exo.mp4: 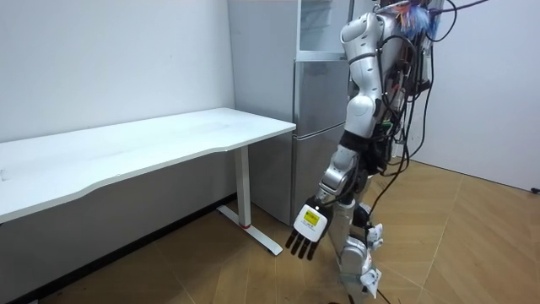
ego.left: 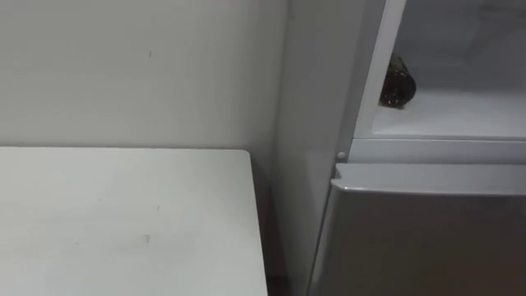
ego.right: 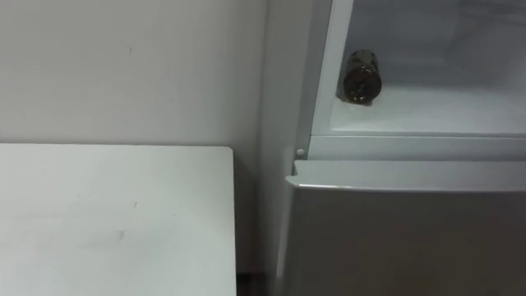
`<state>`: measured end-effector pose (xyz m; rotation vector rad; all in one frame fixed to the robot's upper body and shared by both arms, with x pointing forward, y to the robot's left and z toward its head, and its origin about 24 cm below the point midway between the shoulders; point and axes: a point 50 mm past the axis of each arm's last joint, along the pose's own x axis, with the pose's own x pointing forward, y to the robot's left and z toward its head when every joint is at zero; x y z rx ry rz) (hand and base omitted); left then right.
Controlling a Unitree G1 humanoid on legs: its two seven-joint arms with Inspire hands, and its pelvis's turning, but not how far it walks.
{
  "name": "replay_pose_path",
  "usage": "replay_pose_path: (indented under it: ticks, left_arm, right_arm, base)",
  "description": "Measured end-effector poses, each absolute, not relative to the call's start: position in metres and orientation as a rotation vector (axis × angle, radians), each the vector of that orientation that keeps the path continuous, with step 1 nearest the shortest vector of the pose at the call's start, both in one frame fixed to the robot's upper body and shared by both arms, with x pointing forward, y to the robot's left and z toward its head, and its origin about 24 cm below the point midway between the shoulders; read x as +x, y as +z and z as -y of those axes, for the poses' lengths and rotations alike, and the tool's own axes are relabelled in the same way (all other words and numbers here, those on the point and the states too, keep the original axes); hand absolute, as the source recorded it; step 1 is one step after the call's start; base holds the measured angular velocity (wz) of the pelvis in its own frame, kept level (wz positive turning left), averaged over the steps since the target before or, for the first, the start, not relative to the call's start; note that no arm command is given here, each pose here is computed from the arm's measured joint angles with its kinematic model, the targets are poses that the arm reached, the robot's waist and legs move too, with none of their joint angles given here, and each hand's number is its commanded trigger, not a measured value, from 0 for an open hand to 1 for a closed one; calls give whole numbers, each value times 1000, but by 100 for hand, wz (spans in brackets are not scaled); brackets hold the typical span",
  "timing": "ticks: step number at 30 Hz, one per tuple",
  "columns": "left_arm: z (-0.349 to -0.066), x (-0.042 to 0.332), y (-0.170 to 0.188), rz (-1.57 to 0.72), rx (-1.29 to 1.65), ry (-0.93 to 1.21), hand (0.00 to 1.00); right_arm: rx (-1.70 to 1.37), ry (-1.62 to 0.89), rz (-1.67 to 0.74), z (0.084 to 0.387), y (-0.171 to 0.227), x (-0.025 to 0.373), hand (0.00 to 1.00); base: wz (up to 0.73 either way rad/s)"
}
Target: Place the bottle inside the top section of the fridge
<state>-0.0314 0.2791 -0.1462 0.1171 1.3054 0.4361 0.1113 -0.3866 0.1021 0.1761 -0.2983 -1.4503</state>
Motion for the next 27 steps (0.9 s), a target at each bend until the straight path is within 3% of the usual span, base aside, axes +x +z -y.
replay_pose_path:
  ticks: [27]
  left_arm:
    - [-272, -41, -151, -1341, 72, 493, 0]
  right_arm:
    - [184, -1493, 318, 375, 116, 117, 0]
  base:
    - [-1]
